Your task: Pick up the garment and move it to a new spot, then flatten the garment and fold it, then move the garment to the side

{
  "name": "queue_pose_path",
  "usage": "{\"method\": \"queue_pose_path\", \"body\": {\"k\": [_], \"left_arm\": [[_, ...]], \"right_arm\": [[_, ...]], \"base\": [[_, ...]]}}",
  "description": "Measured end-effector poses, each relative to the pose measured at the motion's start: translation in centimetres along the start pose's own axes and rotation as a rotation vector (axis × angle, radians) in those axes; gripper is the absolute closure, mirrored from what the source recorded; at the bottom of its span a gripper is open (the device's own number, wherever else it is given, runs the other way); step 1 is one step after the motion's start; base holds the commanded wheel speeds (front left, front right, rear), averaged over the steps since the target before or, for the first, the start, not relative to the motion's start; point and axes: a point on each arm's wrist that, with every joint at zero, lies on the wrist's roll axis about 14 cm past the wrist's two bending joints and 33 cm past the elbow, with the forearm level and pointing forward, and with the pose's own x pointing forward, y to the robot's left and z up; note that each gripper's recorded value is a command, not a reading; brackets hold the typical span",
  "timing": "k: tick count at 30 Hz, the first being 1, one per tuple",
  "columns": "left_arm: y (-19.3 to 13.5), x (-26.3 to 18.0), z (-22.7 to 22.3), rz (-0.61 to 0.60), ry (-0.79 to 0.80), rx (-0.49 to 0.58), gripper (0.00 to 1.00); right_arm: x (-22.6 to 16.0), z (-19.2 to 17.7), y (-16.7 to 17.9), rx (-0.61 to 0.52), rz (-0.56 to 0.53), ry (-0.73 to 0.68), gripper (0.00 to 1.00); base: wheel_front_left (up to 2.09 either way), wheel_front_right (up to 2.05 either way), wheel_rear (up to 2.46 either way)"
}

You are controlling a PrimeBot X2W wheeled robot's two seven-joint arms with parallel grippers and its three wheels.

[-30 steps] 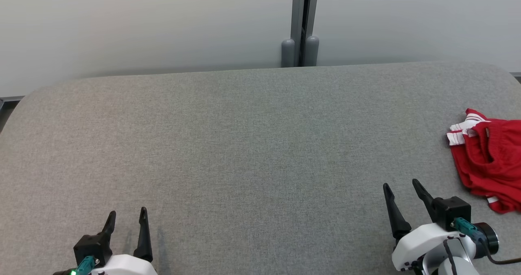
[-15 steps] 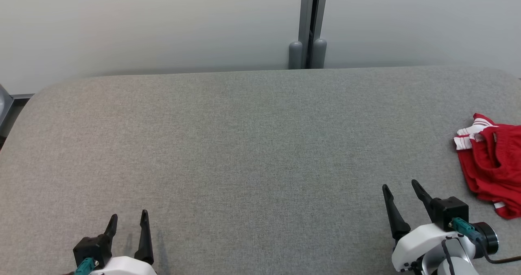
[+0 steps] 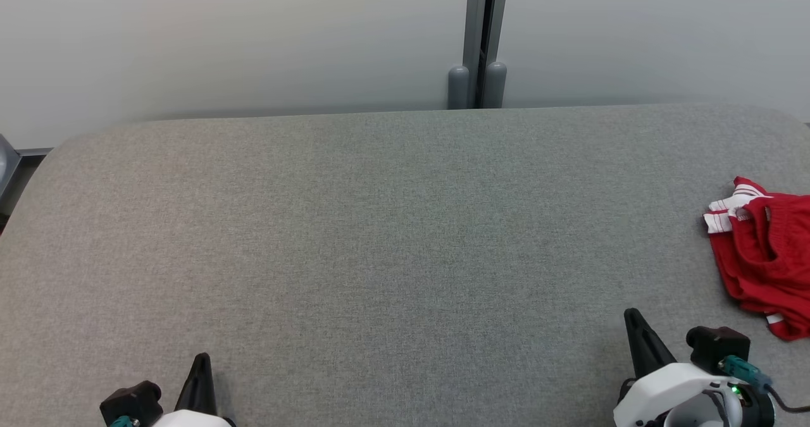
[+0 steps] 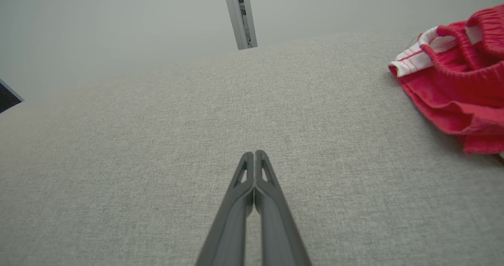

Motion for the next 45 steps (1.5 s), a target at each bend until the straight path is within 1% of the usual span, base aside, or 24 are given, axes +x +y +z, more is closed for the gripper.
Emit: {"method": "queue_pose_path", "body": {"k": [19,20,34,45], "left_arm": [[-0.6,0.6,2.1,-0.016,-0.021,-0.324,1.00],[-0.6,0.7,2.2,-0.016,-0.021,-0.354,1.00],[-1.0,0.9,3.5,-0.046,-0.028,-0.544,1.00],[-1.6,1.2,4.9,-0.087,-0.045,-0.675,1.00]], "right_arm": [[-0.1,2.2,-1.3,0.344,-0.057,-0.064,1.00],[-0.1,2.6,-1.3,0.375,-0.058,-0.076,1.00],[-0.3,3.6,-2.1,0.585,-0.070,-0.107,1.00],[-0.5,4.5,-2.3,0.726,-0.060,-0.134,1.00]], "base": [[0.00,0.00,0.00],[0.00,0.00,0.00],[0.00,0.00,0.00],[0.00,0.00,0.00]]}}
